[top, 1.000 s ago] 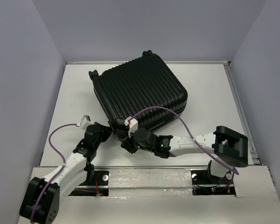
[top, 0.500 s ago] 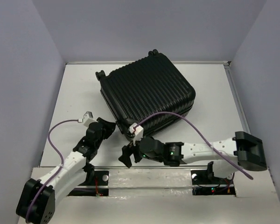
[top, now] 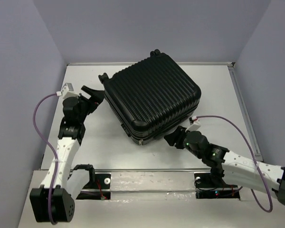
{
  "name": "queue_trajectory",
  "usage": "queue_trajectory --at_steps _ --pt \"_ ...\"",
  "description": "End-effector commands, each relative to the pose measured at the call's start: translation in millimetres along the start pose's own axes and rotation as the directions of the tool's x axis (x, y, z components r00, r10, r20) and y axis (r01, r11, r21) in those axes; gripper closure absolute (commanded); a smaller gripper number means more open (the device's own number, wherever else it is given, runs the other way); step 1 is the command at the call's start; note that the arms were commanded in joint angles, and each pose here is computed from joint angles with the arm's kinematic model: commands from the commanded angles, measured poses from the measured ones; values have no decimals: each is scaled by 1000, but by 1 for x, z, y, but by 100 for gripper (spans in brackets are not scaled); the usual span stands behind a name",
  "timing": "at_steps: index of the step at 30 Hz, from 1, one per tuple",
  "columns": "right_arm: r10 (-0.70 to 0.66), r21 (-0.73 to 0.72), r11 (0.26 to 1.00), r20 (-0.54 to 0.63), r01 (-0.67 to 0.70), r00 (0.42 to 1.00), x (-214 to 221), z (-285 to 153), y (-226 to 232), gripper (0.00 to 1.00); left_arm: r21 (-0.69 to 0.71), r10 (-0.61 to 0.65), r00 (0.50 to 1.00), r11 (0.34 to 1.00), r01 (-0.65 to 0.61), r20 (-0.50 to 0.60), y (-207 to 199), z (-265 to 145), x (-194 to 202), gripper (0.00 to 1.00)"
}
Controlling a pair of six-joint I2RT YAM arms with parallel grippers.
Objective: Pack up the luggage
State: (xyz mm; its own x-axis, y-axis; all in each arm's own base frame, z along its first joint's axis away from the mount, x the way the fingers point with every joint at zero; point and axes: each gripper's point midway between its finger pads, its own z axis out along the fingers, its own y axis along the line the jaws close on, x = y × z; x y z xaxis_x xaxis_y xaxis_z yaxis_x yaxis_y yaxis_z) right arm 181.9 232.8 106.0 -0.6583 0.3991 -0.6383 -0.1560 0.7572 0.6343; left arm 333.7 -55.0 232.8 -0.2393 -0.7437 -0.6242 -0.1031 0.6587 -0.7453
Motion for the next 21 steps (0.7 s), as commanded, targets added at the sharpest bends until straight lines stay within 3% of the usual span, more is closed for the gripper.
queue_trajectory --at_steps 1,4,11,21 --pt "60 -21 998 126 -58 990 -53 2 2 34 171 19 990 985 6 -143 -43 20 5 1" --pt "31 -25 999 119 -28 992 -61 6 4 34 181 -7 983 983 41 -183 -53 44 2 1" --pt "14 -32 999 99 -11 995 -55 9 0 35 169 -45 986 983 72 -159 -62 102 -30 1" --pt "11 -61 998 64 -7 998 -40 8 -4 36 115 -72 980 989 95 -187 -48 154 -29 7"
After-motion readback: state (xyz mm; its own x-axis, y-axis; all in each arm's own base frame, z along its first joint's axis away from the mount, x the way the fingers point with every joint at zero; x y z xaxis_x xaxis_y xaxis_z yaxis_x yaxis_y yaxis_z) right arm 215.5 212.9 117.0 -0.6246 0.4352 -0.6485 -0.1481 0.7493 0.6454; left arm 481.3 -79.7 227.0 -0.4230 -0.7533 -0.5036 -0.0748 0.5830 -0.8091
